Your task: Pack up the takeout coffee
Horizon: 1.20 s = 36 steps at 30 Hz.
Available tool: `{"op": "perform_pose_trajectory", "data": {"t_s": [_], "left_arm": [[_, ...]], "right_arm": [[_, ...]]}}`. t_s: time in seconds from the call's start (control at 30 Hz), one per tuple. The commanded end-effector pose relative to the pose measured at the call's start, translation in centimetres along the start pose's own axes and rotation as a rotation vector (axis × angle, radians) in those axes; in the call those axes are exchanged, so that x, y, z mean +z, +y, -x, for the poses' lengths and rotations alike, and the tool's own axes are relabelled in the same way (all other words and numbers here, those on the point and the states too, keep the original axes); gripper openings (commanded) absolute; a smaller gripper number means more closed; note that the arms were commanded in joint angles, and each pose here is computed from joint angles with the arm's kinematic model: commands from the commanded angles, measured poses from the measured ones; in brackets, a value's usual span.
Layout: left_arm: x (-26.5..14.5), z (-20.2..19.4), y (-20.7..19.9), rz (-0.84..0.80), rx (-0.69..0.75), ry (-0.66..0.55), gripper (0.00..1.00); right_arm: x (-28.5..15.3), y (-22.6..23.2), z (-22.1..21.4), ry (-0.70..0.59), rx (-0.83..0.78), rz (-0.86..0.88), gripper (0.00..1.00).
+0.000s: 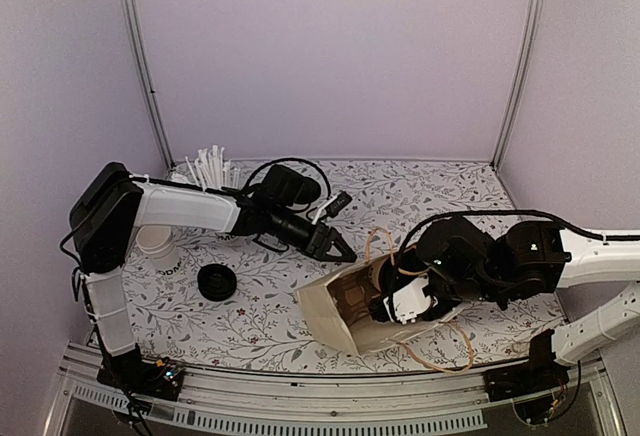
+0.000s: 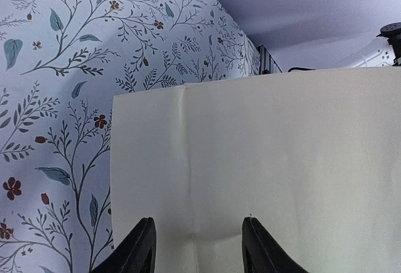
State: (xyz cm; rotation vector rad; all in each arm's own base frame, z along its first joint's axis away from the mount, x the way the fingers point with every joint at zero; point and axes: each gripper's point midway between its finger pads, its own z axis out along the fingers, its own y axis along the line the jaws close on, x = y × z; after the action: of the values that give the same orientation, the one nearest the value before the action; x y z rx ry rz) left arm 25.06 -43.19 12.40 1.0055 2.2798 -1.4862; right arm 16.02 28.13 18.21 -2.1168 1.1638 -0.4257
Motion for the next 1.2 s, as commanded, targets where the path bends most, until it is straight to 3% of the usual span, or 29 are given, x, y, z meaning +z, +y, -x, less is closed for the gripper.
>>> {"op": "perform_pose_trajectory", "data": {"t_s": [0.0,0.8,1.17], "left_arm": [[0.6,0.9,-0.9,-0.036,0.039,-0.01,0.49],[1.1,-0.9,0.0,-0.048,0.001,0.03,0.48],[0.1,-0.7,0.0,-0.076,-0.002,-0.006,0.47]], "right_arm": [[0.5,0.4,0.4,-0.008,0.004,-0.003,0.36],[2.3,-0.3,0.9,-0.047,0.145,0.125,0.36],[3.0,1.1,1.4,-0.031,0.272,0.395,0.36]]}}
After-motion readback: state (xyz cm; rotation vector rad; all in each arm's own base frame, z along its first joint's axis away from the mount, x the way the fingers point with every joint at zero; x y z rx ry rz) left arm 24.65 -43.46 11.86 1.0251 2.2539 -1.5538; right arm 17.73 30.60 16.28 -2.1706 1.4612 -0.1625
